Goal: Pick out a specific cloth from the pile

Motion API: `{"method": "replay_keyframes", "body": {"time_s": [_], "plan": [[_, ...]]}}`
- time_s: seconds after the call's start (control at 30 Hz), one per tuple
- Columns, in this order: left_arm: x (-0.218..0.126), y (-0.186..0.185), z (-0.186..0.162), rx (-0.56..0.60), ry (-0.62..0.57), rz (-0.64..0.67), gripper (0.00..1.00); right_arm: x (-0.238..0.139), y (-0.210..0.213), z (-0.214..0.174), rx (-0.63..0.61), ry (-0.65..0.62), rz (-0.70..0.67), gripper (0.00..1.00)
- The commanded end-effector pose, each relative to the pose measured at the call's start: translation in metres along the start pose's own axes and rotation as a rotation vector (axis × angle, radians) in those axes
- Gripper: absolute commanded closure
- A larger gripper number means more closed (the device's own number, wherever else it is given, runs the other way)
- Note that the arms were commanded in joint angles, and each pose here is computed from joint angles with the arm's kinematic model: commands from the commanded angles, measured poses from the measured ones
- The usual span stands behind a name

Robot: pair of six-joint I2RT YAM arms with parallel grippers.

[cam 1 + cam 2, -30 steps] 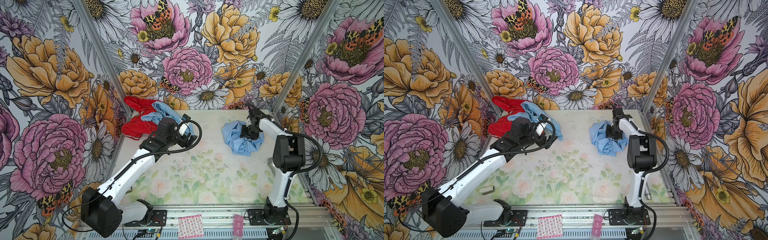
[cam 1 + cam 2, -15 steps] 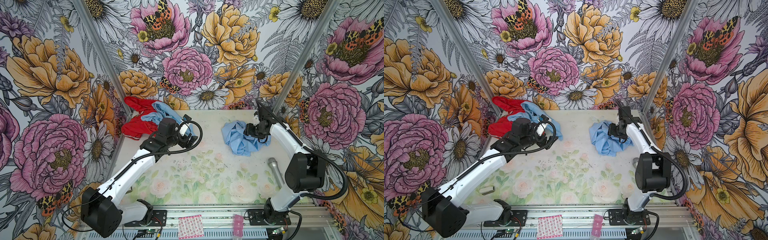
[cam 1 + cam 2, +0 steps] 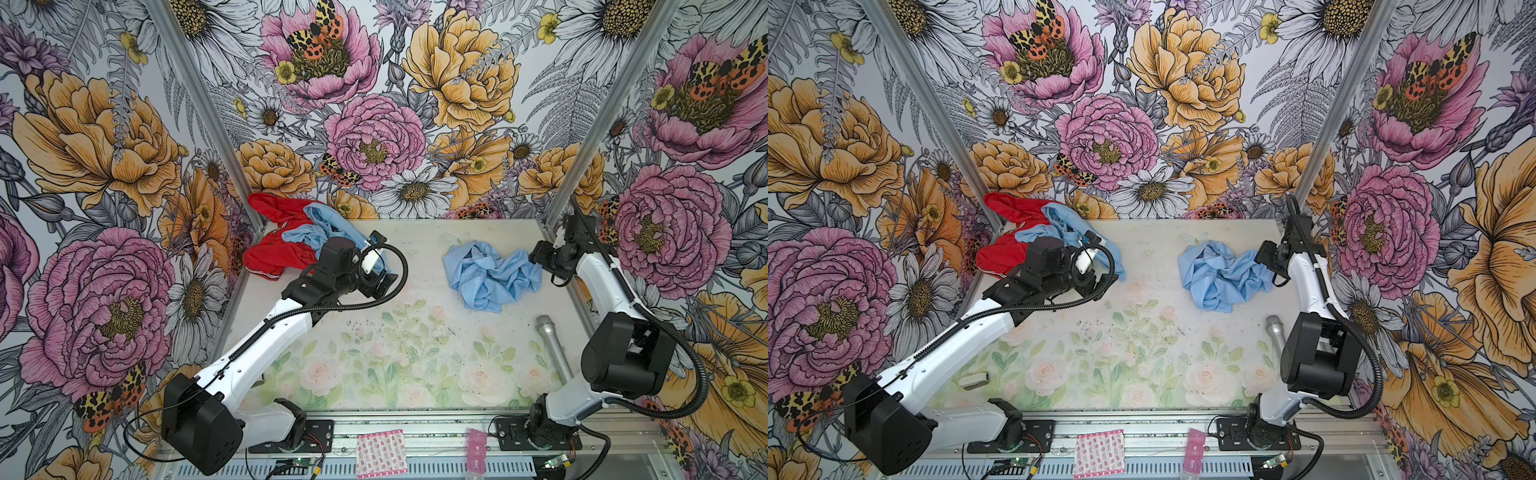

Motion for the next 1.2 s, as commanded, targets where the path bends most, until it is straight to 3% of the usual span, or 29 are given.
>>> {"method": "replay_keyframes", "body": {"time_s": [0.0,0.13,0.2,0.33,0.4,0.47,0.6,0.9,1.03,1.17], "plan": [[-0.004,-0.001,0.001,0.020,-0.017,0.010,0.01,0.015,-0.001,0.007,0.005,-0.016,0.033,0.32],[-0.003,0.000,0.001,0.020,-0.014,0.009,0.01,0.041,-0.004,0.007,0.017,0.033,0.057,0.32],[-0.003,0.000,0.001,0.019,-0.015,0.010,0.01,0.052,-0.002,0.005,0.027,0.066,0.084,0.38],[-0.003,0.001,0.001,0.018,-0.015,0.012,0.01,0.057,-0.001,0.004,0.034,0.070,0.112,0.66],[-0.003,0.001,0.001,0.018,-0.016,0.013,0.01,0.054,0.002,0.005,0.032,0.065,0.128,0.86],[-0.003,0.001,0.001,0.017,-0.016,0.013,0.01,0.048,0.006,0.007,0.026,0.055,0.149,1.00],[-0.004,0.001,0.001,0.018,-0.016,0.016,0.01,0.036,0.022,0.005,-0.003,0.045,0.199,1.00],[-0.002,0.003,-0.001,0.017,-0.006,0.027,0.01,-0.007,0.117,-0.032,-0.237,0.015,0.285,1.00],[-0.001,0.004,-0.001,0.015,-0.004,0.029,0.01,0.000,0.150,-0.068,-0.325,0.076,0.304,1.00],[-0.002,0.005,-0.001,0.016,-0.004,0.035,0.01,0.031,0.168,-0.121,-0.411,0.183,0.254,1.00]]}}
Point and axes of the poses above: each gripper's point midway between its finger pads, its own x axis out along the fingers, its own y axis along the line the jaws close on, z = x × y, the point moved 7 cm from there along -x, back along the fingers, and after that the axes turned 4 degrees about x, right-handed, at the moved point
